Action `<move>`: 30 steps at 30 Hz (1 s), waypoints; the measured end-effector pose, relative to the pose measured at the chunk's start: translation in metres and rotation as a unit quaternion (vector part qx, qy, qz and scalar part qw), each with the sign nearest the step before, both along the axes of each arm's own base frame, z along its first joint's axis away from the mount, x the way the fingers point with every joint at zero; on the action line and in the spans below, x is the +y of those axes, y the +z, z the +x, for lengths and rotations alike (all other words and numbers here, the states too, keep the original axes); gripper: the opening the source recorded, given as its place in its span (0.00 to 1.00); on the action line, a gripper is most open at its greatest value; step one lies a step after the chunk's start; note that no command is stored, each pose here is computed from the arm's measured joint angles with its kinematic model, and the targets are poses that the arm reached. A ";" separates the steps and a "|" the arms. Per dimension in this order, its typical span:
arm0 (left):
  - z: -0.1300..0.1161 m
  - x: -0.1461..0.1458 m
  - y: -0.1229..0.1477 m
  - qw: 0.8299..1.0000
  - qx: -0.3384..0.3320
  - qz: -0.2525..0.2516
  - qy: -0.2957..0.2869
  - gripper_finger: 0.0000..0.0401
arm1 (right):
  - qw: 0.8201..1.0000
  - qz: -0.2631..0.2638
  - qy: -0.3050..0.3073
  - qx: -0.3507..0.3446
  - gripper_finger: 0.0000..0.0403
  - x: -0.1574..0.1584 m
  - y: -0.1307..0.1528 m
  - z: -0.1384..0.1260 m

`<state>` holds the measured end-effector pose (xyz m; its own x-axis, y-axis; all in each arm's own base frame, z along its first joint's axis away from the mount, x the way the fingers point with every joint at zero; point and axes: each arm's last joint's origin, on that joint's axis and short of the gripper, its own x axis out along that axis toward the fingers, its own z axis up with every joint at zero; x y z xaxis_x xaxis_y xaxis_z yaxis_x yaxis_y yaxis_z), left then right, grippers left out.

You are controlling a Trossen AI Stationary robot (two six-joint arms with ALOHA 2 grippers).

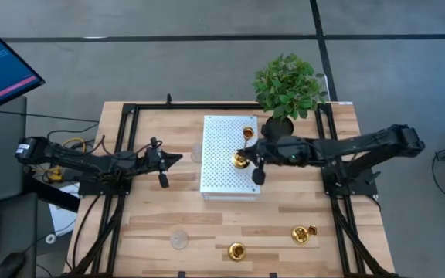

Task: Pick & Place candle stick holders
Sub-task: Put the top golden candle holder on the shelf

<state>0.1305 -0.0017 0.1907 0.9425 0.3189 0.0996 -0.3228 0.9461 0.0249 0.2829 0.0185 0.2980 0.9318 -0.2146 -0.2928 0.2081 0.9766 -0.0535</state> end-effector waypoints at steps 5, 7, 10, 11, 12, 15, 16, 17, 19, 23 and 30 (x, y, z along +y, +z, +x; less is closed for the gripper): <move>0.001 0.000 -0.002 1.000 0.007 0.001 0.000 0.02 | 1.000 0.011 -0.007 -0.013 0.00 -0.019 -0.009 0.016; 0.002 0.000 -0.002 1.000 0.010 0.001 0.000 0.02 | 1.000 0.012 -0.018 -0.020 0.00 -0.028 -0.013 0.022; 0.002 0.000 -0.002 1.000 0.009 0.001 0.000 0.02 | 0.999 0.012 -0.037 -0.032 0.00 -0.040 -0.019 0.030; 0.002 0.000 -0.002 1.000 0.009 0.001 0.000 0.02 | 0.998 0.012 -0.043 -0.033 0.00 -0.045 -0.022 0.033; 0.002 0.000 -0.002 1.000 0.009 0.001 0.000 0.02 | 0.998 0.012 -0.047 -0.037 0.00 -0.049 -0.024 0.035; 0.002 0.000 -0.002 1.000 0.009 0.001 0.000 0.02 | 0.997 0.012 -0.066 -0.042 0.00 -0.060 -0.029 0.039; 0.002 0.000 -0.002 1.000 0.009 0.001 0.000 0.02 | 0.996 0.014 -0.074 -0.040 0.00 -0.064 -0.031 0.040; 0.002 0.000 -0.002 1.000 0.009 0.001 0.000 0.02 | 0.996 0.015 -0.080 -0.040 0.00 -0.069 -0.033 0.041; 0.002 0.000 -0.002 1.000 0.009 0.001 0.000 0.02 | 0.995 0.014 -0.090 -0.049 0.00 -0.076 -0.034 0.043; 0.002 0.000 -0.002 1.000 0.009 0.001 0.000 0.02 | 0.991 0.022 -0.114 -0.069 0.00 -0.090 -0.036 0.045; 0.002 0.000 -0.002 1.000 0.009 0.001 0.000 0.02 | 0.988 0.034 -0.135 -0.070 0.00 -0.101 -0.037 0.042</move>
<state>0.1323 -0.0019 0.1886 0.9442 0.3186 0.0836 -0.3222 0.9461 0.0322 0.3252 -0.0823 0.2606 0.8762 -0.4441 -0.1874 0.4613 0.8853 0.0586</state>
